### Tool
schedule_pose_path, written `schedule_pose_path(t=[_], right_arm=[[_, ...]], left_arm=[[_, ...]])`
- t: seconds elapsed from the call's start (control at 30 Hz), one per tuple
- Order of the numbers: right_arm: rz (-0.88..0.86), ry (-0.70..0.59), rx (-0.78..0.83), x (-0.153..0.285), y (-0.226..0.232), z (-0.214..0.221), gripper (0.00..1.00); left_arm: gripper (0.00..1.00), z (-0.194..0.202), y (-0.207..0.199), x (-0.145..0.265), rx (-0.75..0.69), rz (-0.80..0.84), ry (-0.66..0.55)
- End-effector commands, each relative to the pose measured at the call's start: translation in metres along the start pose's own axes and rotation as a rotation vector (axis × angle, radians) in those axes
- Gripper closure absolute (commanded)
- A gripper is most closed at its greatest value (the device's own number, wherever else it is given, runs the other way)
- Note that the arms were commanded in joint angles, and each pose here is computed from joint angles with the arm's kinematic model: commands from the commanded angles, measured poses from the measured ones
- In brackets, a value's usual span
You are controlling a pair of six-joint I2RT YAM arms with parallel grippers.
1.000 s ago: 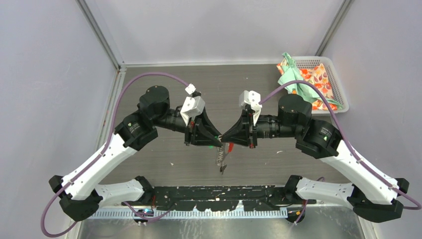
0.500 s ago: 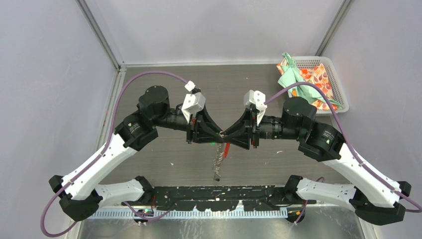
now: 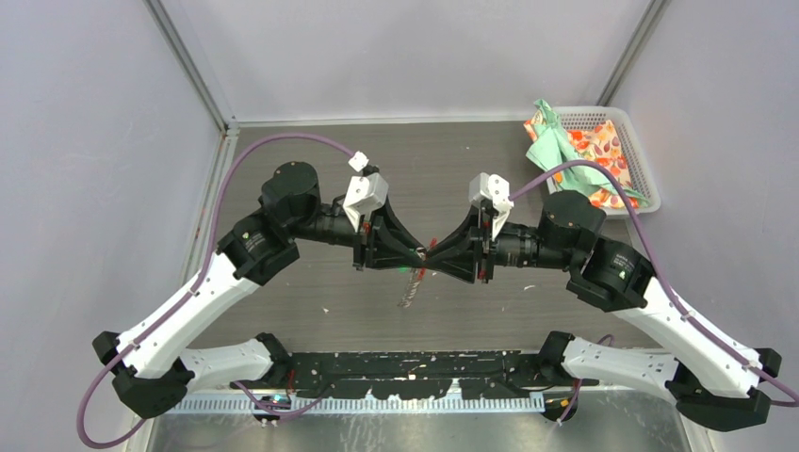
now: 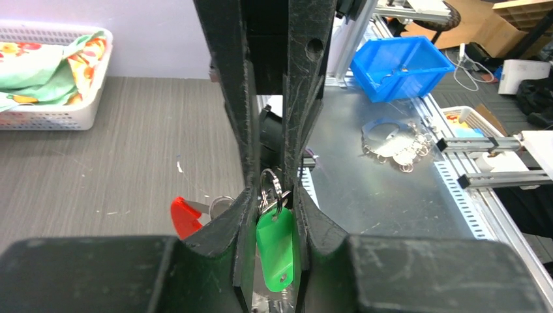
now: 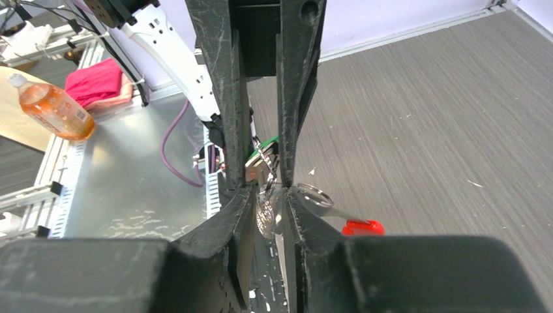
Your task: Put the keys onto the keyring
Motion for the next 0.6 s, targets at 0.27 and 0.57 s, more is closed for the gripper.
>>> schedule_pose_path(t=[0.27,0.57], right_arm=[[-0.026,-0.109,-0.020,-0.009,0.002,-0.012,0.74],[0.048,-0.237,-0.006,0.001,-0.001,-0.025,0.99]], left_arm=[[1.00,-0.024,-0.003,0.004,-0.083,-0.025,-0.081],[1.00,-0.022,-0.002,0.006,-0.091,-0.044,-0.085]])
Point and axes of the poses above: each gripper's point midway between its finger pads, its own x axis back along the fingers, its own y axis along the line the jaws close on, z = x × y, the point moved 5 cm from there along x, back along the fingers, and after that the axes turned 12 degrees about x, right-handed, at the moved point
